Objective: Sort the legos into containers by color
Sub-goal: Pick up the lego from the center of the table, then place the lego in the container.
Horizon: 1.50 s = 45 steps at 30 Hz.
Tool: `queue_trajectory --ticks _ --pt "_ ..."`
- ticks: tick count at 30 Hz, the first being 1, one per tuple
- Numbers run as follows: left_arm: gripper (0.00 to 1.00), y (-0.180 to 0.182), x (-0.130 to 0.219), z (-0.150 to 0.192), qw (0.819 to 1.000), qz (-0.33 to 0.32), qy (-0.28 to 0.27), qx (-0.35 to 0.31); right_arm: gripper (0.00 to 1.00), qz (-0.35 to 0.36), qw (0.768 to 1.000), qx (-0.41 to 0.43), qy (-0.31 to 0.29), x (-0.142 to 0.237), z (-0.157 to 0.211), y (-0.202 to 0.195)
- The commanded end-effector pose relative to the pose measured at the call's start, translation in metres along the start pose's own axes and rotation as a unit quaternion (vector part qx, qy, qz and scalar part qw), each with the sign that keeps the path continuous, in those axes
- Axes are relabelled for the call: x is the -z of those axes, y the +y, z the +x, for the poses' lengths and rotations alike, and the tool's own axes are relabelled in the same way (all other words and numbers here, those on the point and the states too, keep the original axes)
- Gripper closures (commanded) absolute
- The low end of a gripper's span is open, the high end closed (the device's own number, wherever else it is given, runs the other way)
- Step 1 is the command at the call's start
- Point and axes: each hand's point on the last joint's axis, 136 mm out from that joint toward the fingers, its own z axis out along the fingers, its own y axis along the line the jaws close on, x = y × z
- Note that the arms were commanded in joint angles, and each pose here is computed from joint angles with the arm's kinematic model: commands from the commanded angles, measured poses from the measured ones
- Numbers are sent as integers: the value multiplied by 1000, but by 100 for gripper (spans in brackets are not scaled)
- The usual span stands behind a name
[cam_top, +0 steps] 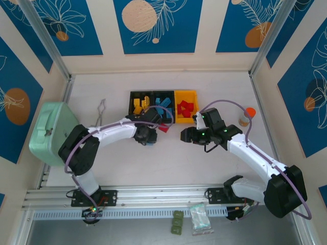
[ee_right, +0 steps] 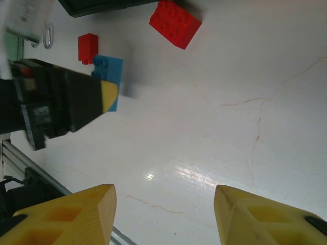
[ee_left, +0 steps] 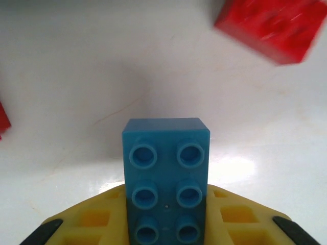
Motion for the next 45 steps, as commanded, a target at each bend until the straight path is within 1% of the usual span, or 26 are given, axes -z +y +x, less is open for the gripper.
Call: queue_trajectory --ticks 1,5,9,14,17,23,29,34,36,38,40,42,43,45 --pt "73 -17 33 -26 999 13 -36 -30 46 -6 1000 3 -8 1 -4 5" --pt "73 -36 48 -59 997 26 -56 -46 47 -6 1000 -1 -9 0 -2 2" --pt "72 -51 52 -92 996 32 -67 -58 47 -5 1000 -4 -11 1 0 0" --pt "72 -63 40 -129 996 46 -63 -52 47 -3 1000 -11 -14 3 4 -5" --pt "72 -62 27 -147 996 46 -55 -44 47 -1 1000 -15 -16 4 6 -7" --pt "71 -61 7 -178 997 43 -58 -35 47 3 1000 -24 -15 5 8 -13" --pt "69 -60 -11 -196 997 48 -61 -25 47 6 999 -29 -15 5 8 -16" --pt "68 -64 -23 -201 997 52 -55 -26 47 7 999 -30 -17 6 7 -17" --pt "64 -65 -24 -201 997 56 -53 -24 47 7 999 -32 -15 5 8 -17" --pt "56 -66 -22 -200 997 56 -53 -24 47 7 999 -33 -15 5 8 -17" --pt "54 -65 -16 -200 997 54 -55 -24 47 5 999 -33 -17 6 7 -16" --pt "47 -65 -7 -200 996 52 -62 -26 47 5 999 -33 -16 6 8 -16" --pt "45 -65 -1 -199 996 53 -68 -27 47 4 999 -32 -17 6 7 -15" --pt "45 -67 15 -200 995 60 -80 -29 47 3 999 -31 -17 5 7 -14"
